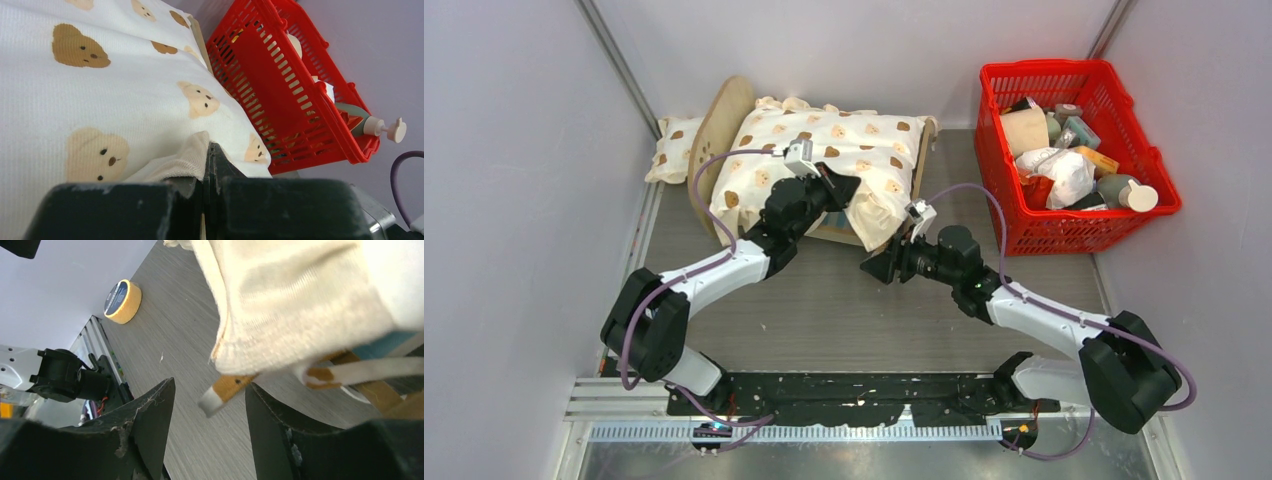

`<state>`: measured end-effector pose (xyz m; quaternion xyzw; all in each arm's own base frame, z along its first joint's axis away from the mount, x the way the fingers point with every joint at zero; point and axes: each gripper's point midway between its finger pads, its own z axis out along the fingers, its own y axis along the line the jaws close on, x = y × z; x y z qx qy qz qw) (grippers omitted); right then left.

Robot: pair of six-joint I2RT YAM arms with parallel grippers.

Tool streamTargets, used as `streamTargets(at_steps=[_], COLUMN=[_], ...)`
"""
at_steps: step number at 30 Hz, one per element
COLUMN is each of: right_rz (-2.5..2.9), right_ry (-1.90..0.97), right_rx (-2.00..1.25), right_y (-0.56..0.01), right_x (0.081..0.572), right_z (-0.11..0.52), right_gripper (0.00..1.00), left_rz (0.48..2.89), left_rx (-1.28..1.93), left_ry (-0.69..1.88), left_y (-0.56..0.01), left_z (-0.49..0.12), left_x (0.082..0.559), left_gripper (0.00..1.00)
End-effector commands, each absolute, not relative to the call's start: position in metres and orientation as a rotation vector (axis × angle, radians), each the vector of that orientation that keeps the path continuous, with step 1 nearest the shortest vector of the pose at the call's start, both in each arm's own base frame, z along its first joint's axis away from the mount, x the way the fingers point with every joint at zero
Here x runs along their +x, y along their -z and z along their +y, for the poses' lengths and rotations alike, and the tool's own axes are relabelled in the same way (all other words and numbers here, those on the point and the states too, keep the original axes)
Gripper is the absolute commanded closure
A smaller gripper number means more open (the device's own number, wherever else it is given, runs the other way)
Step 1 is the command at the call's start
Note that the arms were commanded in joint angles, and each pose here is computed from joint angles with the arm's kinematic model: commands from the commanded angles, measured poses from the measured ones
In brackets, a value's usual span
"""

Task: Set up the pet bed

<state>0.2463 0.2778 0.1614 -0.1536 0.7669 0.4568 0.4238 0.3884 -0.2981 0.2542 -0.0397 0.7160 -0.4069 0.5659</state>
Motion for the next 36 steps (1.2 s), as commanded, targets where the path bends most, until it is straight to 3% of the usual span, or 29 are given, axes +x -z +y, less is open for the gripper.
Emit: streamTargets(at_steps=[1,10,15,27,36], right_rz=[1.858,1.908,1.927,1.715,1.685], right_ry=[-1.009,-0.831,-0.864,-1.331,-1.627], right_rx=[-0.405,-0.306,-0.382,-0.622,-0.408], right_y=[-0.182,-0.197,-0.177,-0.218,-0.269], right_x=[0.266,0.27,0.274,0.215,0.18], right_z=[0.282,0.261,0.278,0.318,0.307], right_gripper=[0.4,0.37,0.36,0.43,0.47], left_rz=[1.597,1.611,1.611,1.61,1.621], left_rx=[-0.093,-0.091,-0.092,-0.089,-0.094], left_ry=[0.986,0.977,0.986,0.97,0.962], left_y=[-0.276,-0.269,-0.269,-0.267,-0.261], left_z=[-0.298,-0.298,-0.299,-0.297,-0.297], left_x=[0.393,0.392,0.392,0.395,0.398], left_gripper=[1.0,1.0,1.0,1.0,1.0])
